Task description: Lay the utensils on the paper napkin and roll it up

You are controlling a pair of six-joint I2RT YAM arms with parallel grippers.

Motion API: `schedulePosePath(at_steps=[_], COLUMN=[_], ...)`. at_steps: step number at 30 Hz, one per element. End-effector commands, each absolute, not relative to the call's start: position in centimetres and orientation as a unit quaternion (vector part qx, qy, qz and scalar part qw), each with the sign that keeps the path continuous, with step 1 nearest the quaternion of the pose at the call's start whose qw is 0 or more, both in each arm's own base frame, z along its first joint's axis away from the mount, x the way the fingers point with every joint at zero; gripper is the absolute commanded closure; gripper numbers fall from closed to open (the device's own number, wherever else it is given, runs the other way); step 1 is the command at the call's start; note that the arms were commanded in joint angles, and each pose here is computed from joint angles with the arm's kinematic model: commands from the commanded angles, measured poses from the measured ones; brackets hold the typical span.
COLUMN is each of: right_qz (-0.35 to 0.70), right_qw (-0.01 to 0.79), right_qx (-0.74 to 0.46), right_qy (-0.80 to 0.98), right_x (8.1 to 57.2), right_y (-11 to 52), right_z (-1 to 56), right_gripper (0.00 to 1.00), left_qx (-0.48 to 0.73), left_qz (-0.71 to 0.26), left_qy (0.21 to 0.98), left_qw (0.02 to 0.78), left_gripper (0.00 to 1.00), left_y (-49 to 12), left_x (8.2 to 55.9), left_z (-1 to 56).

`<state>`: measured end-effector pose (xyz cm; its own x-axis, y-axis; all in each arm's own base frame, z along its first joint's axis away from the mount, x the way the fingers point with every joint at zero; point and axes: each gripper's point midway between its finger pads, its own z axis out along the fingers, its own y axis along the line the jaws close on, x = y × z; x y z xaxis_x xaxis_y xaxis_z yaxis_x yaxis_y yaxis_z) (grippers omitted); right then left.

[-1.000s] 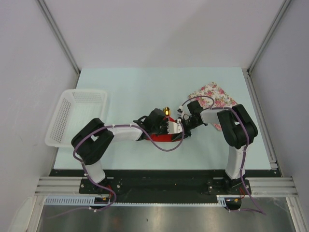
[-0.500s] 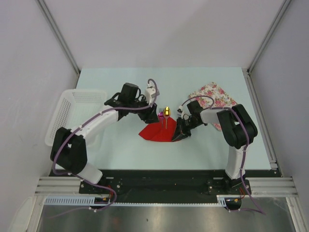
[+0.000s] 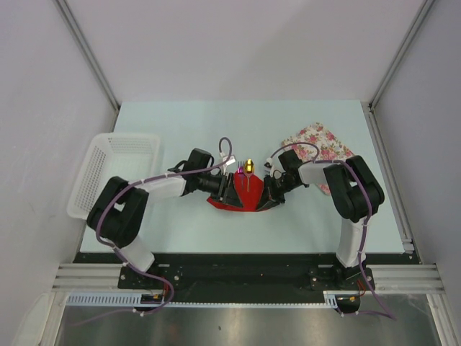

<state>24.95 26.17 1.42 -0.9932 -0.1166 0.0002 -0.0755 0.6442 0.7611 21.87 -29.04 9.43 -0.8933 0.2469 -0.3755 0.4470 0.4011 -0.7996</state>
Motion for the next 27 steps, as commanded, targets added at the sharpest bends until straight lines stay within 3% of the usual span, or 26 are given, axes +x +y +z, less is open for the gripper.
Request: schedulePosePath(at_steps=[1,13,27], right_qz=[-0.389,-0.377,-0.352], right_qw=[0.010,0.008,-0.012], right_qx=[0.065,0.066,0.094], right_qy=[-0.919,-0.924,-0.931], right_x=[25.0,25.0,24.9], right_y=[26.0,25.4,24.5], right_z=[0.5,0.3,0.5], right_gripper=[1.00,1.00,1.00], left_qx=[0.190,0.147,0.119], left_qz=[-0.520,-0.487,-0.420], left_qy=[0.828,0.857,0.899], left_qw=[0.094,0.075,0.035], left_gripper=[0.55,0.60,0.64], left_y=[-29.8,-28.3,-25.4], left_x=[23.0,24.4,22.9], left_z=[8.5,4.2,0.6])
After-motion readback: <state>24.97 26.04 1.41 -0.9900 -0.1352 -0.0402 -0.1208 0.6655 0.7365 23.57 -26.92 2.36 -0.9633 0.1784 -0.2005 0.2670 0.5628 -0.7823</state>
